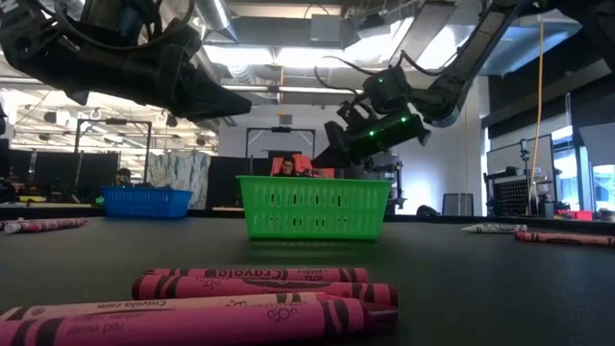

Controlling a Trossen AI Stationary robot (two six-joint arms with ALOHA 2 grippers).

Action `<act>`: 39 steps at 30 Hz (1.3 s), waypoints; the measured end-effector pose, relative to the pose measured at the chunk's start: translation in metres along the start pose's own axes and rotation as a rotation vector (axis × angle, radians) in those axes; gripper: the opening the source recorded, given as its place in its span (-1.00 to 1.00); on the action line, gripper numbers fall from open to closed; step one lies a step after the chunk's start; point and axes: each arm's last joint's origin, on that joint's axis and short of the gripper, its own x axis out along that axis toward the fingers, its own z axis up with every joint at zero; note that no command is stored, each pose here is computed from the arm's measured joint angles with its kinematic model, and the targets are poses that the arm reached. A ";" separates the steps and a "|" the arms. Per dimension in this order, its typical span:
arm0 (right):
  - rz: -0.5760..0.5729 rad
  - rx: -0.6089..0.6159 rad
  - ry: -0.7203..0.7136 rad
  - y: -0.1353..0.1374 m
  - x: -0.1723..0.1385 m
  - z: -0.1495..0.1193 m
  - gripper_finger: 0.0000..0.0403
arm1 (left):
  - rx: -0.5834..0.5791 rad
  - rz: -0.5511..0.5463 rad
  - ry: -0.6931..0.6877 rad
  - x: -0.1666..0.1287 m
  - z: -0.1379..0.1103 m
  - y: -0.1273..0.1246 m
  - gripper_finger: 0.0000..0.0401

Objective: Sort crayons
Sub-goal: Put the white crayon into the black bin

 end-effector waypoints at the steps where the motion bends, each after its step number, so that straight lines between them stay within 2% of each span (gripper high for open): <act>1: 0.009 -0.002 0.005 0.000 0.000 0.000 -0.72 | 0.000 -0.003 0.000 0.000 0.000 0.000 -0.55; 5: 0.012 -0.053 0.022 0.001 -0.003 0.002 -0.51 | 0.000 -0.008 -0.001 0.000 0.000 0.000 -0.55; 9: 0.006 -0.093 0.060 0.003 -0.023 0.023 -0.38 | 0.000 -0.012 0.000 0.000 0.000 0.000 -0.55; 14: -0.007 -0.138 0.203 0.008 -0.070 0.050 -0.35 | 0.001 -0.015 0.006 0.000 -0.001 -0.001 -0.55; 20: -0.128 -0.183 0.453 0.011 -0.136 0.061 -0.35 | 0.002 -0.015 0.007 0.000 -0.001 -0.001 -0.55; 24: -0.213 -0.207 0.636 0.010 -0.167 0.054 -0.35 | 0.002 -0.015 0.007 0.000 -0.001 -0.001 -0.55; 27: -0.246 -0.225 0.773 0.009 -0.178 0.040 -0.35 | 0.002 -0.015 0.007 0.000 -0.001 -0.001 -0.55; 30: -0.237 -0.257 0.874 0.008 -0.182 0.025 -0.35 | 0.001 -0.015 0.007 0.000 -0.001 -0.001 -0.55; 35: -0.216 -0.304 0.959 0.001 -0.182 0.003 -0.35 | 0.001 -0.015 0.007 0.000 -0.001 -0.001 -0.55; 39: -0.215 -0.283 1.035 -0.010 -0.179 -0.013 -0.35 | 0.000 -0.015 0.006 0.000 -0.001 -0.001 -0.55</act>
